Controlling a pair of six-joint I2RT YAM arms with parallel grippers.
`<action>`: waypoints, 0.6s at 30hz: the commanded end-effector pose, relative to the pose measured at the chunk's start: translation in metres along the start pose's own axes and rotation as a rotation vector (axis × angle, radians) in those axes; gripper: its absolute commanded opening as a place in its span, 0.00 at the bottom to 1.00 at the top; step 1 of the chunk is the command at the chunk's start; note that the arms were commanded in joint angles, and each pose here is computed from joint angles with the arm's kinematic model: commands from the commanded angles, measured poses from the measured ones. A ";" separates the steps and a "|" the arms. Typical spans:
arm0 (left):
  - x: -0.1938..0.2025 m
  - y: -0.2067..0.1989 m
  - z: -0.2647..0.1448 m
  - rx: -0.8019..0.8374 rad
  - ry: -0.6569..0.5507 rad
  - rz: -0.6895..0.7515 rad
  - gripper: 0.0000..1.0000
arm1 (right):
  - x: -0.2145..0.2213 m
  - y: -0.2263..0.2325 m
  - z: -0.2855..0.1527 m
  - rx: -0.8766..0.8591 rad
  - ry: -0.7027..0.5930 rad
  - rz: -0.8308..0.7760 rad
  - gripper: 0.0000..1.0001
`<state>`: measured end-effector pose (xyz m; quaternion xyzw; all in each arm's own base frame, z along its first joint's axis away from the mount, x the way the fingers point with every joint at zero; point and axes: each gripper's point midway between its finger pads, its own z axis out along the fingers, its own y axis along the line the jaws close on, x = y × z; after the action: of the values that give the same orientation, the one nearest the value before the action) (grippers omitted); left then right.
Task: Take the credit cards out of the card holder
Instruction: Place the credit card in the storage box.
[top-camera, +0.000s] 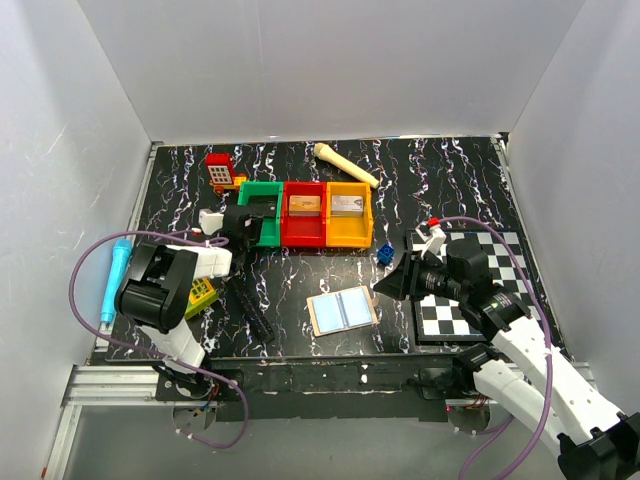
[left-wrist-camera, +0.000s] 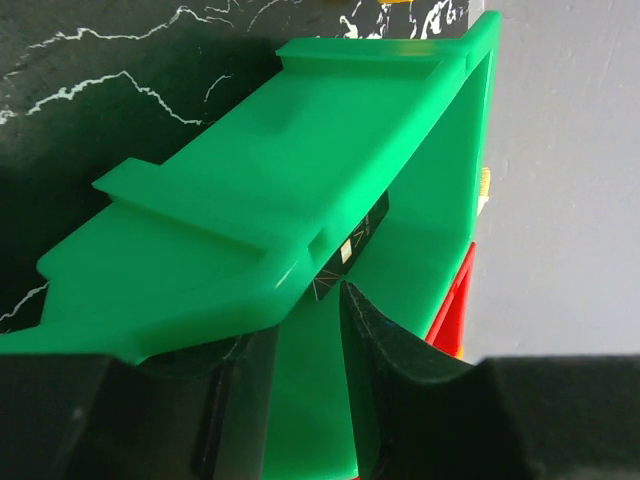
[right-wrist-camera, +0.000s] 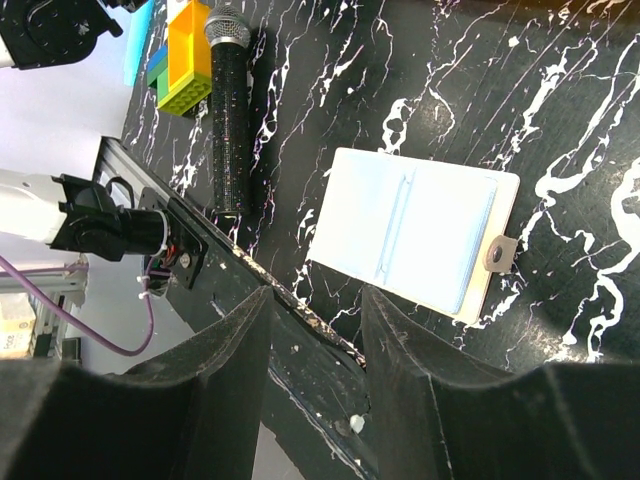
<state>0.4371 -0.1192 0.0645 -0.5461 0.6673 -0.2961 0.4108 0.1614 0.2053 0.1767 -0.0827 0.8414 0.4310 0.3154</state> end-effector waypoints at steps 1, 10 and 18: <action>-0.010 0.024 -0.011 -0.133 -0.042 0.085 0.29 | -0.007 0.008 0.001 -0.044 -0.030 -0.028 0.48; -0.006 0.016 0.002 -0.148 -0.040 0.104 0.13 | -0.006 0.007 -0.001 -0.038 -0.036 -0.034 0.48; -0.001 0.009 0.015 -0.167 -0.035 0.127 0.00 | -0.007 0.006 -0.001 -0.030 -0.036 -0.042 0.48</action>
<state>0.4404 -0.1170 0.0483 -0.5439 0.7113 -0.2206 0.3868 0.1607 0.2060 0.1790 -0.0864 0.8360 0.4364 0.3212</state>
